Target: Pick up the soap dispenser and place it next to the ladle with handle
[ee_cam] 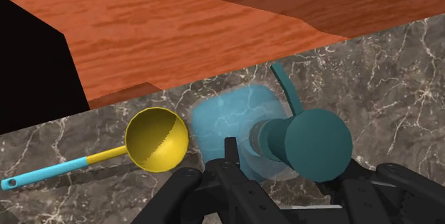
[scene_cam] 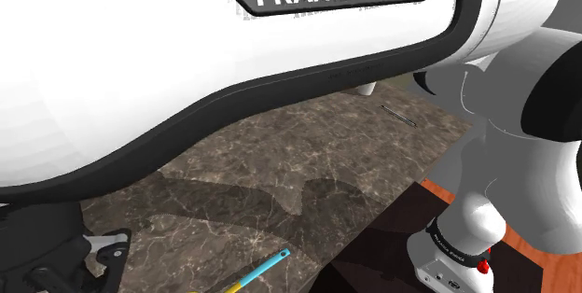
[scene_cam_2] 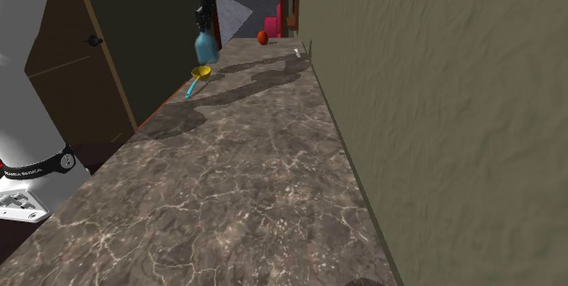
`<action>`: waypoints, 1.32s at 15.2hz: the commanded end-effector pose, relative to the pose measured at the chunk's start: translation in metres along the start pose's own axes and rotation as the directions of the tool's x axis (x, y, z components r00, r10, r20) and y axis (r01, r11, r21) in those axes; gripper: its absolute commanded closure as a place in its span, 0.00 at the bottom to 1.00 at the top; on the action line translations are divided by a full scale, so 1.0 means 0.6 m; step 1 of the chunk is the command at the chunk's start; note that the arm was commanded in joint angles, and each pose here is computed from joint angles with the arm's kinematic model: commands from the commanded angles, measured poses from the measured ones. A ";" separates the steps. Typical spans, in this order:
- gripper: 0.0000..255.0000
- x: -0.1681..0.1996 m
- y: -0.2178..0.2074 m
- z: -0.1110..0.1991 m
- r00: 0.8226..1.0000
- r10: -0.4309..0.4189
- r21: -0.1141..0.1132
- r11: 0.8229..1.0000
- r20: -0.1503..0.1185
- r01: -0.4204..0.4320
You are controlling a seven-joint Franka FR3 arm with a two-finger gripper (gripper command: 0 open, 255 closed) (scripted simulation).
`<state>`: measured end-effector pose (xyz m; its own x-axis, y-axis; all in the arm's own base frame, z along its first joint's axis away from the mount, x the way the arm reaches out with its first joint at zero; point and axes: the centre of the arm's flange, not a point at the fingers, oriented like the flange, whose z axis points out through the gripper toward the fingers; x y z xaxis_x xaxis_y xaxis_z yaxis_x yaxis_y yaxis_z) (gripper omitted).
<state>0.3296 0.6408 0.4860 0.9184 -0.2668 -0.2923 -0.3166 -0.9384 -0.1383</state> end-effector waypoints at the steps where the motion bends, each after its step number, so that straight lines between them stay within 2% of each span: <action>1: 1.00 0.005 0.003 0.015 1.000 0.000 0.001 1.000 0.000 0.000; 7: 1.00 0.020 0.010 0.065 1.000 0.000 0.001 1.000 0.000 0.000; 15: 1.00 0.021 0.011 0.069 1.000 0.000 0.001 1.000 0.000 0.000; 16: 0.00 0.021 0.010 0.069 1.000 0.000 0.001 1.000 0.000 0.000; 20: 0.00 0.021 0.011 0.069 1.000 0.000 0.001 1.000 0.000 0.000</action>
<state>0.3296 0.6404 0.4424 0.9184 -0.2667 -0.2921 -0.3168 -0.9382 -0.1392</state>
